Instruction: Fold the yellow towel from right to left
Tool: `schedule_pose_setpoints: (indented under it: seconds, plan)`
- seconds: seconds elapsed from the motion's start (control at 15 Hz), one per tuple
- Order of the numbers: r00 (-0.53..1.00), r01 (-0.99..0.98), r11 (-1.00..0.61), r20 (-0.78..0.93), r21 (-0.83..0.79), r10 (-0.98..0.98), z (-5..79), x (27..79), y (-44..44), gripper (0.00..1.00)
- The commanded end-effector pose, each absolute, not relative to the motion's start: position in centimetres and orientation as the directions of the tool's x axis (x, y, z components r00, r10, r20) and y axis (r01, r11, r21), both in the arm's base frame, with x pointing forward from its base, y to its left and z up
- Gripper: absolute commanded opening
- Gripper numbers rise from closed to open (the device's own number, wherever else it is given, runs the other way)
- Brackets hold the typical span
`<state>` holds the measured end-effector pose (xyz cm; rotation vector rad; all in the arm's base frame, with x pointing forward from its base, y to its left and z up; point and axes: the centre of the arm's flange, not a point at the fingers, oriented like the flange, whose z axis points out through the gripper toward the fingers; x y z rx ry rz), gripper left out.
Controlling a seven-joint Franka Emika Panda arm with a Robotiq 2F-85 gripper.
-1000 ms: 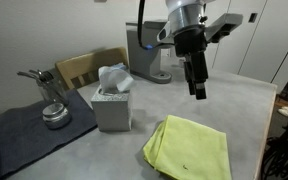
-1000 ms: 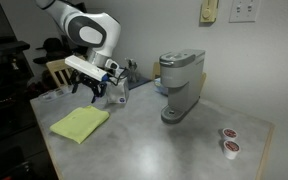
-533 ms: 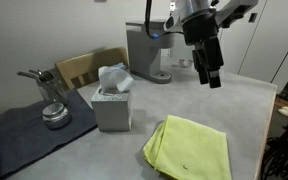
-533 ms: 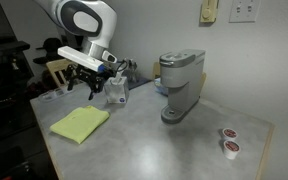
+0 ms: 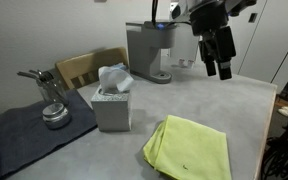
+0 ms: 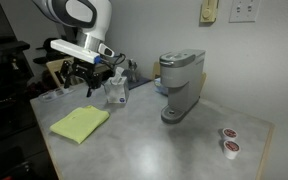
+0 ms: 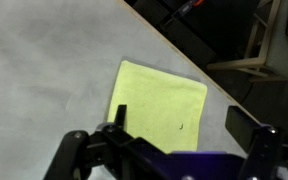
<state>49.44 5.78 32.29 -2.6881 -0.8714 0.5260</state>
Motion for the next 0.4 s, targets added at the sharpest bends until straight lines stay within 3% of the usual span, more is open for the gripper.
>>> schedule_pose_setpoints:
  seconds: [0.0,0.33]
  plan:
    - [0.753,0.508,-0.784,-0.257,-0.356,0.605,32.24,49.41,5.78,1.0]
    - [0.753,0.507,-0.784,-0.259,-0.358,0.605,32.14,49.32,5.78,1.0]
